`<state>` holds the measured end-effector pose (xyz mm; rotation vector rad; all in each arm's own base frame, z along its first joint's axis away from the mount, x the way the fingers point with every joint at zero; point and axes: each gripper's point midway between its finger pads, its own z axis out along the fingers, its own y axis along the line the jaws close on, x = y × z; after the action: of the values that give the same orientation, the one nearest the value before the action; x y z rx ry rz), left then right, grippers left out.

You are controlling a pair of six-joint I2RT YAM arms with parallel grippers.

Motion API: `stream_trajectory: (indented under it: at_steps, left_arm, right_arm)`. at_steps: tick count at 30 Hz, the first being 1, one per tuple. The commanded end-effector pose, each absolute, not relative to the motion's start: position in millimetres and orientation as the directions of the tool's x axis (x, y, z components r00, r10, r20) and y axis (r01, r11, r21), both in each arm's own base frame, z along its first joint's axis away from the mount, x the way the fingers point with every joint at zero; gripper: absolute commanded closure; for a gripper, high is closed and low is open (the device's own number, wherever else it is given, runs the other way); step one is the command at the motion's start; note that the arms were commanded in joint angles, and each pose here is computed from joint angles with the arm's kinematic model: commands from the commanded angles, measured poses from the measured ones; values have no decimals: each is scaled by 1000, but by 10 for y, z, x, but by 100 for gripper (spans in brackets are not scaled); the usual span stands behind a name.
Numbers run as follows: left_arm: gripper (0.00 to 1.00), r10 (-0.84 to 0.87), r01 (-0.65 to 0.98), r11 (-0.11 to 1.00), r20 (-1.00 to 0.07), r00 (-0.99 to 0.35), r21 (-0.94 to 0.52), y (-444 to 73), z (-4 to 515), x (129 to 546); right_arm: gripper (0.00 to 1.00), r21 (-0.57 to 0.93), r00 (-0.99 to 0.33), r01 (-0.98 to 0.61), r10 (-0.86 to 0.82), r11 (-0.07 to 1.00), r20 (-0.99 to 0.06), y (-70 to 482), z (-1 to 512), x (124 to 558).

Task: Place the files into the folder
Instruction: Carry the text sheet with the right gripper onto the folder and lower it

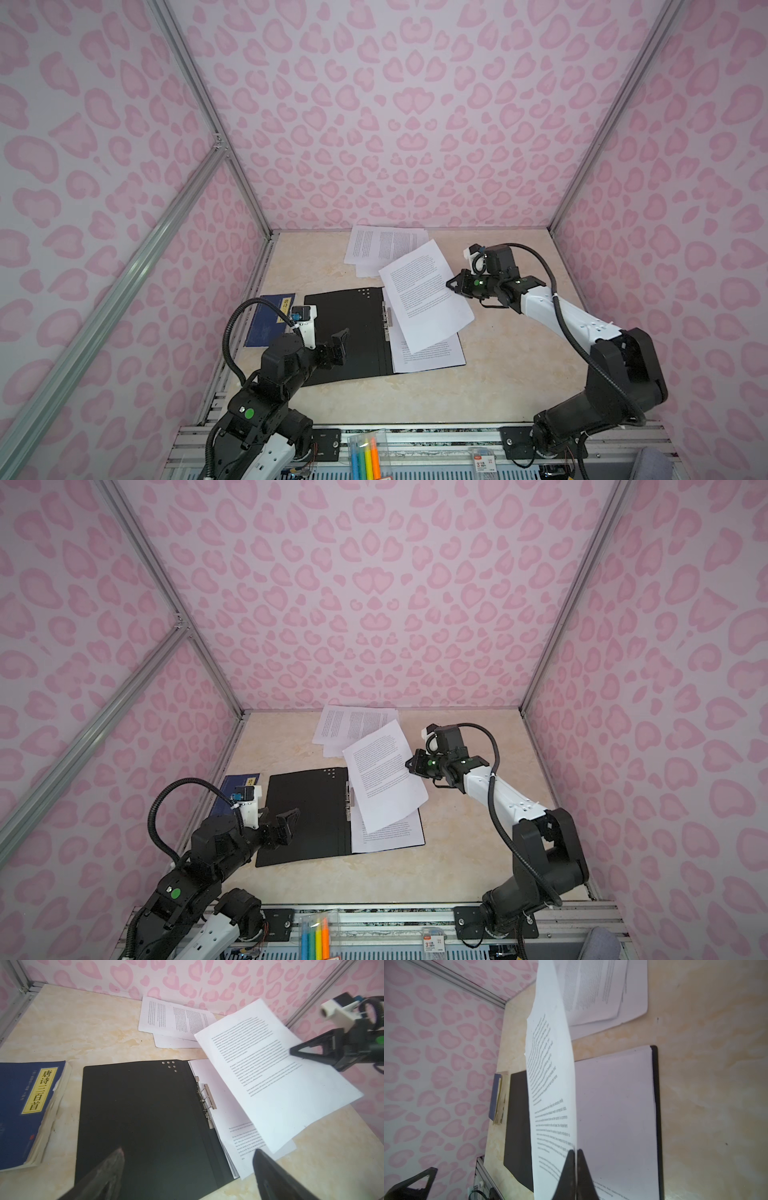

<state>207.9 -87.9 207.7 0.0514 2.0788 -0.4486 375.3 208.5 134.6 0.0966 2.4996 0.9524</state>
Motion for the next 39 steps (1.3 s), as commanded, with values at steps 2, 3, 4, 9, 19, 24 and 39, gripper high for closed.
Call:
stream_trajectory:
  at_steps: [2, 3, 4, 9, 19, 24, 39]
  left_arm:
    - [3, -133, 242, 919, -823, -552, -310, -975, 2001, 2113]
    - [2, -127, 245, 918, -817, -562, -311, -990, 1988, 2117]
    - [2, -119, 252, 916, -811, -573, -313, -1017, 1976, 2123]
    - [3, -95, 264, 913, -789, -608, -313, -1068, 1910, 2128]
    - [3, -95, 258, 916, -791, -604, -307, -1052, 1896, 2134]
    - [2, -92, 256, 918, -791, -605, -303, -1047, 1889, 2138]
    - [2, -87, 259, 919, -792, -604, -298, -1045, 1882, 2134]
  right_arm:
    - [100, 606, -912, -56, 206, 793, -355, 2002, 795, 3714]
    - [100, 598, -915, -38, 212, 800, -342, 1976, 696, 3696]
    - [100, 591, -918, -17, 221, 807, -328, 1949, 606, 3675]
    - [100, 566, -904, 60, 285, 822, -319, 1805, 446, 3616]
    - [100, 610, -893, 108, 346, 785, -287, 1954, 465, 3578]
    - [100, 625, -890, 133, 371, 770, -267, 2042, 458, 3522]
    - [100, 613, -897, 154, 370, 775, -242, 2089, 389, 3373]
